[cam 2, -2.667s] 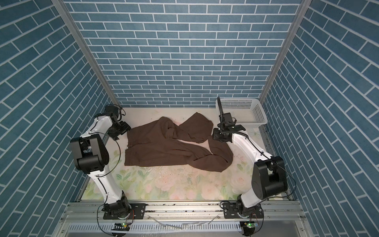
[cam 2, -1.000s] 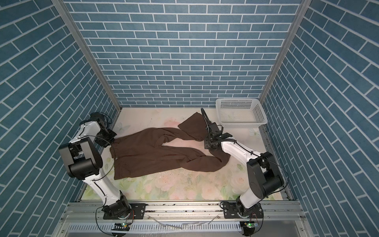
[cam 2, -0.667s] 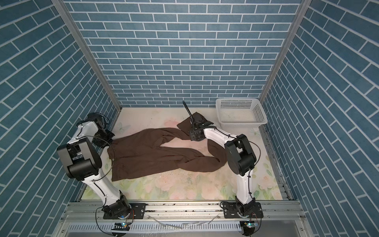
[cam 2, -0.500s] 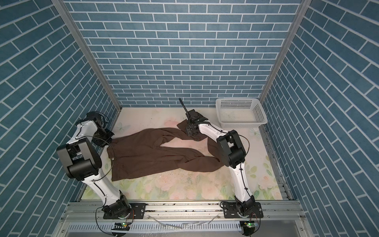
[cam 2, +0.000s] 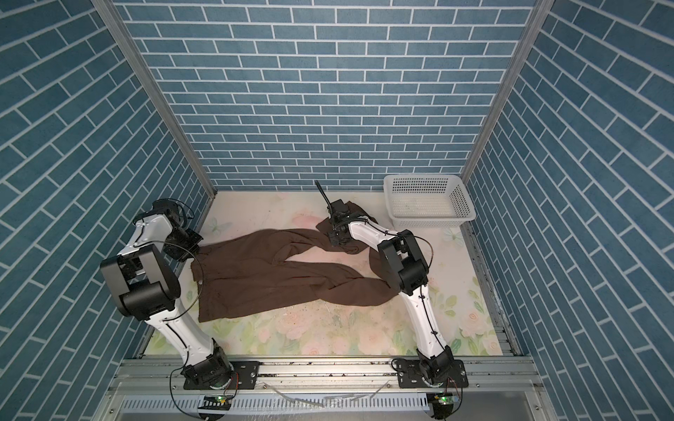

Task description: Fold and stack the trousers

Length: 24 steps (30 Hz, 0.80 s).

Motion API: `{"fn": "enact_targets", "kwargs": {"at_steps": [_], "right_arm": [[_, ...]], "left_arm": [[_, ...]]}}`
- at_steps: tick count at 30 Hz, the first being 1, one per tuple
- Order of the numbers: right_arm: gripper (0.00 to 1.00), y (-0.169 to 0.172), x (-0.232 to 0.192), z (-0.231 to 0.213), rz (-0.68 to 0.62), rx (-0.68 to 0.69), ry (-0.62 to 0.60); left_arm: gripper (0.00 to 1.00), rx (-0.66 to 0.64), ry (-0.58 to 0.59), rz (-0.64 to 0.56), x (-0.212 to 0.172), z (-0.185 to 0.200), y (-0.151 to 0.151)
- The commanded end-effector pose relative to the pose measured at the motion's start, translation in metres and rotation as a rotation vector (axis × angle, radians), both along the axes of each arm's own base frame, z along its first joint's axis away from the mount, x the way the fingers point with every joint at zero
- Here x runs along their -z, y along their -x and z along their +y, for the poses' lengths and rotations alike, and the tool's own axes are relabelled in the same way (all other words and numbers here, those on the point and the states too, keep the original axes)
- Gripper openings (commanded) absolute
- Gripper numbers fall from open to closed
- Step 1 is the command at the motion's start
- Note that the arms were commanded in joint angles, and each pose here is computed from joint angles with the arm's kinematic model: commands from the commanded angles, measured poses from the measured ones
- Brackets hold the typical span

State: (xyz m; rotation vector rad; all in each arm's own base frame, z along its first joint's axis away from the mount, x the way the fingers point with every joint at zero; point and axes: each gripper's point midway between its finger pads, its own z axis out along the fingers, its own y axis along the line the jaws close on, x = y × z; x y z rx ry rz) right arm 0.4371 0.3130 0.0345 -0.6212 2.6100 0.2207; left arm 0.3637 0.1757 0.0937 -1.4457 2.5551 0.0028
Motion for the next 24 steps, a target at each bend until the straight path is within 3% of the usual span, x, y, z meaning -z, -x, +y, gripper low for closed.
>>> {"fn": "enact_targets", "kwargs": {"at_steps": [1,5,14,19,24], "right_arm": [[0.0,0.03,-0.02,-0.045,0.016,0.127,0.03],[0.0,0.075,-0.048,-0.094,0.006,0.284,-0.02],[0.0,0.156,-0.135,-0.232,-0.173,0.722,-0.155],[0.0,0.188,-0.221,-0.318,-0.467,0.968,-0.126],[0.0,0.211,-0.303,-0.369,-0.783,1.12,-0.083]], "left_arm": [[0.0,0.005,-0.006,0.011,-0.005,0.006,0.002],[0.0,0.004,-0.014,0.006,-0.009,0.008,0.003],[0.0,0.023,-0.01,-0.033,-0.025,0.007,-0.004],[0.0,0.081,0.0,-0.104,-0.048,-0.001,-0.012],[0.0,0.115,-0.023,-0.153,-0.071,-0.002,-0.014]]}}
